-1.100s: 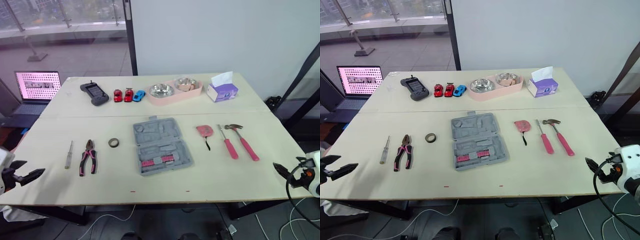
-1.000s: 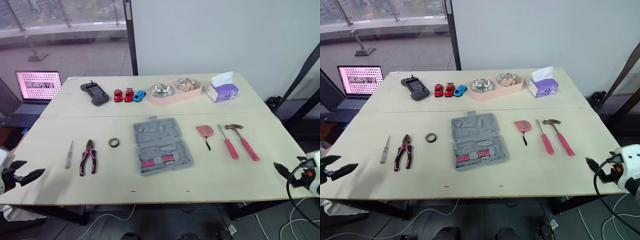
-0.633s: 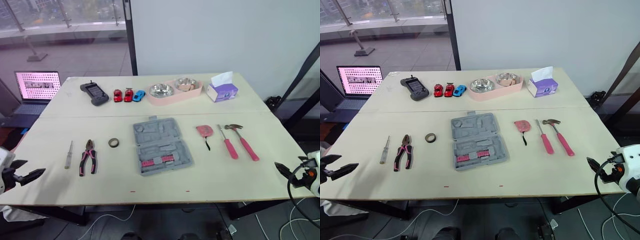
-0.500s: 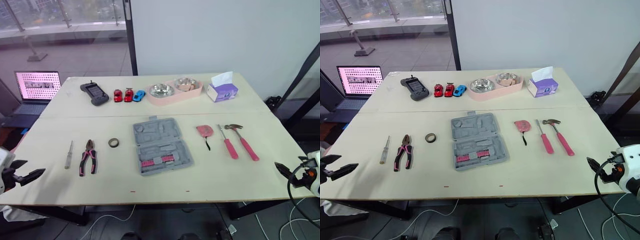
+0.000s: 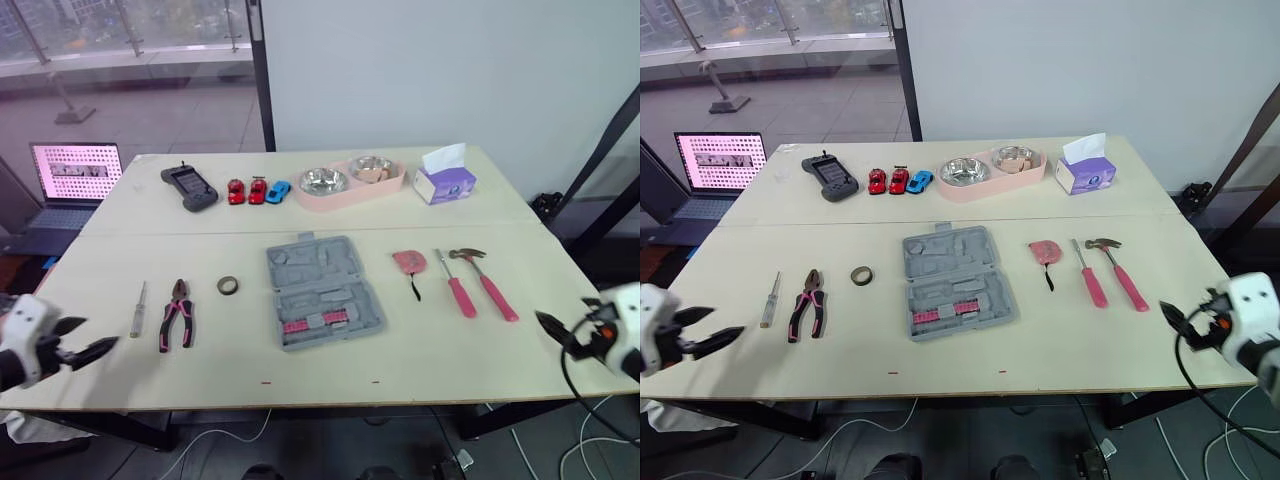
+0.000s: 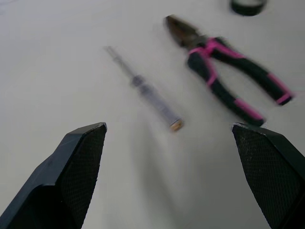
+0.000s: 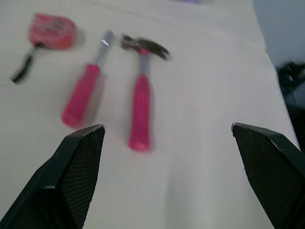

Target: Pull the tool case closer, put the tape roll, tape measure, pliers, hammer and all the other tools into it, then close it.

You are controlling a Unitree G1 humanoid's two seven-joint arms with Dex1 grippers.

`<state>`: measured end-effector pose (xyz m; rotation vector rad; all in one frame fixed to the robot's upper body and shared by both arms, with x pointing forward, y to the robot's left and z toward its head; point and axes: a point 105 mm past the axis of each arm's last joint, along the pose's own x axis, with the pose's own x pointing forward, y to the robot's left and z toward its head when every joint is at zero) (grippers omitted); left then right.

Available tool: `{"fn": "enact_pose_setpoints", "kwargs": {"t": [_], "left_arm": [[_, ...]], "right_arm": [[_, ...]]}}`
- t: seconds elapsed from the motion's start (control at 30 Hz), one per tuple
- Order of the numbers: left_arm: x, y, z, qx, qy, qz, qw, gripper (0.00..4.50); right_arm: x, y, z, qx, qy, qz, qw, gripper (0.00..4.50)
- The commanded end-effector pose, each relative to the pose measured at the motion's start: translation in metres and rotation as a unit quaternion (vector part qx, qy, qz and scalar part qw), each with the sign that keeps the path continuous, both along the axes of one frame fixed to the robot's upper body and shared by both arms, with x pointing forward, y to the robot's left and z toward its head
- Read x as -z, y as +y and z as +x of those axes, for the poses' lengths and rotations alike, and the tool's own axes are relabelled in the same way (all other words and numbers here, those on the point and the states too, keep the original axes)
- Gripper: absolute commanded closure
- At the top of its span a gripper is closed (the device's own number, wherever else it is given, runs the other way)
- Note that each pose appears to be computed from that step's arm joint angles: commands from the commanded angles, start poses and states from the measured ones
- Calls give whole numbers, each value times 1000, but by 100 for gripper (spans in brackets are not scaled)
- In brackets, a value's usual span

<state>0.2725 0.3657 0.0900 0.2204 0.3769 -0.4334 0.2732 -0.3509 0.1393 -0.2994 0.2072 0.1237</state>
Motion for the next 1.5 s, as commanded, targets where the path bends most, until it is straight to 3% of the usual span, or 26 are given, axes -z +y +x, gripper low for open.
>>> {"fn": "enact_pose_setpoints", "kwargs": {"t": [0.03,0.07,0.2,0.4,0.43,0.5,0.53,0.77,1.0,1.23,1.5], "left_arm": [[-9,-58,18,65,-27,-29,997,8],[-9,-78,24,81,-33,-40,995,8],[-4,-140,45,116,-42,-72,990,0],[14,-181,66,141,-25,-77,987,268],[17,-184,70,142,-24,-69,987,334],[19,-185,77,142,-24,-58,988,434],[20,-184,80,142,-24,-53,988,447],[36,-181,101,143,-15,18,989,447],[40,-209,121,184,-19,64,981,447],[44,-226,124,219,-15,73,973,447],[60,-229,109,245,4,69,967,447]], "right_arm": [[-13,42,18,-58,-27,-6,998,0],[-15,54,25,-71,-33,-2,997,0],[-8,106,51,-136,-24,8,990,119],[27,154,89,-202,31,-21,979,406],[31,161,97,-209,37,-31,977,450],[37,171,109,-224,47,-51,972,450],[40,175,114,-229,51,-59,970,450],[55,194,145,-245,81,-120,959,450],[64,206,161,-256,107,-178,944,450],[68,231,161,-310,118,-217,918,450],[72,251,149,-368,125,-205,898,450]]}}
